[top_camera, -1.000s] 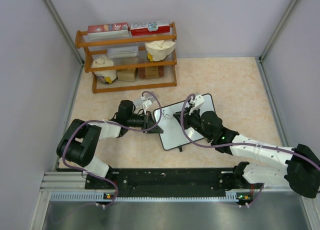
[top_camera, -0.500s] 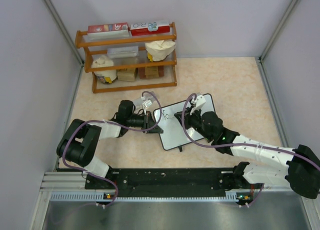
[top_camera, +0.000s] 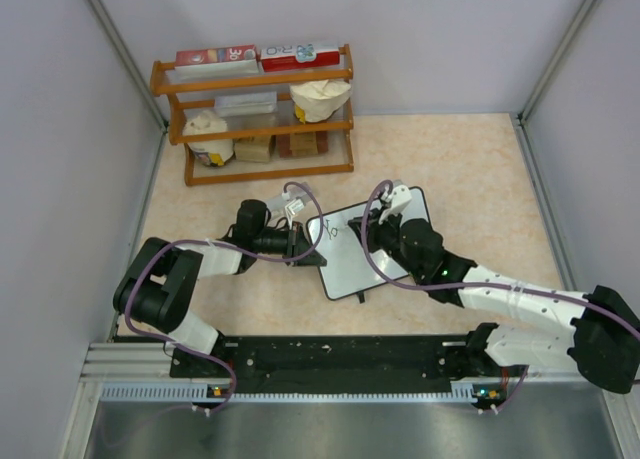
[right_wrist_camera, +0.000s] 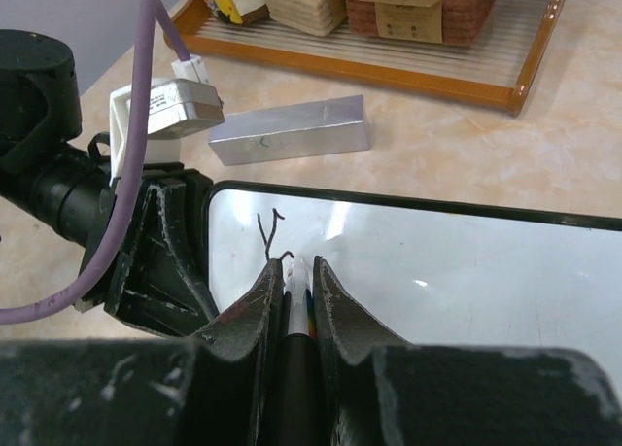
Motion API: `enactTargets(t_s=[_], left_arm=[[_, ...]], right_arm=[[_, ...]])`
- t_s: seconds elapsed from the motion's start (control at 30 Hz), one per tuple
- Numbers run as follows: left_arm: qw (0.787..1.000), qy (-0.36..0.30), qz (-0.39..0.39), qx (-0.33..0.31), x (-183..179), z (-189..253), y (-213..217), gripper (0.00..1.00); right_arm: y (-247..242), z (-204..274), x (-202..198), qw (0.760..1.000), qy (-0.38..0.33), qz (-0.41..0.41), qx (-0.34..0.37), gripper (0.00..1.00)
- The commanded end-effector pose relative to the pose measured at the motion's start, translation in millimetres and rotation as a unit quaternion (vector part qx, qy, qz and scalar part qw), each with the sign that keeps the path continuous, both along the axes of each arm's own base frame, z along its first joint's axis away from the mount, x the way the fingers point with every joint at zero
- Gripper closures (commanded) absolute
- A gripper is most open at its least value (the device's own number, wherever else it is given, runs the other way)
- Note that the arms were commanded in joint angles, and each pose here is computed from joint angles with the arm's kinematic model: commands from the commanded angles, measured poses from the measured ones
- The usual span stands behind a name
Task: Write a sentence on the whiteboard
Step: Write a sentence at the center of the board.
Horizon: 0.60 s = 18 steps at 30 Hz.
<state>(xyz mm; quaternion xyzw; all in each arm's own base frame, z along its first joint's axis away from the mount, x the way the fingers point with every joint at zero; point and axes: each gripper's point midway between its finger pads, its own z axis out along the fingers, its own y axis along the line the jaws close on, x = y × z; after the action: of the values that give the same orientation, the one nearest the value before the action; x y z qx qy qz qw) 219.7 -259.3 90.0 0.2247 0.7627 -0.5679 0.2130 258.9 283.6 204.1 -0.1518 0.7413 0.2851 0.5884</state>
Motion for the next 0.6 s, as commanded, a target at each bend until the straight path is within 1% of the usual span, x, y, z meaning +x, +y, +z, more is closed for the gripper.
enactTargets(t_s=[0.0, 0.2, 0.37, 0.57], left_arm=[[1.0, -0.011, -0.01, 0.003, -5, -2, 1, 1.0], [1.0, -0.009, -0.011, 0.002, -6, -3, 0, 1.0], [1.0, -0.009, -0.01, 0.003, -5, -3, 1, 1.0], [1.0, -0.01, -0.01, 0.002, -5, -2, 1, 1.0]], right_arm=[[6, 21, 8, 1.0, -0.015, -0.011, 0.015, 1.0], [10, 23, 3, 1.0, -0.014, 0.007, 0.019, 1.0], [0, 39, -7, 0.998, -0.031, 0.011, 0.055, 1.0], [-7, 38, -5, 0.998, -0.033, -0.003, 0.05, 1.0]])
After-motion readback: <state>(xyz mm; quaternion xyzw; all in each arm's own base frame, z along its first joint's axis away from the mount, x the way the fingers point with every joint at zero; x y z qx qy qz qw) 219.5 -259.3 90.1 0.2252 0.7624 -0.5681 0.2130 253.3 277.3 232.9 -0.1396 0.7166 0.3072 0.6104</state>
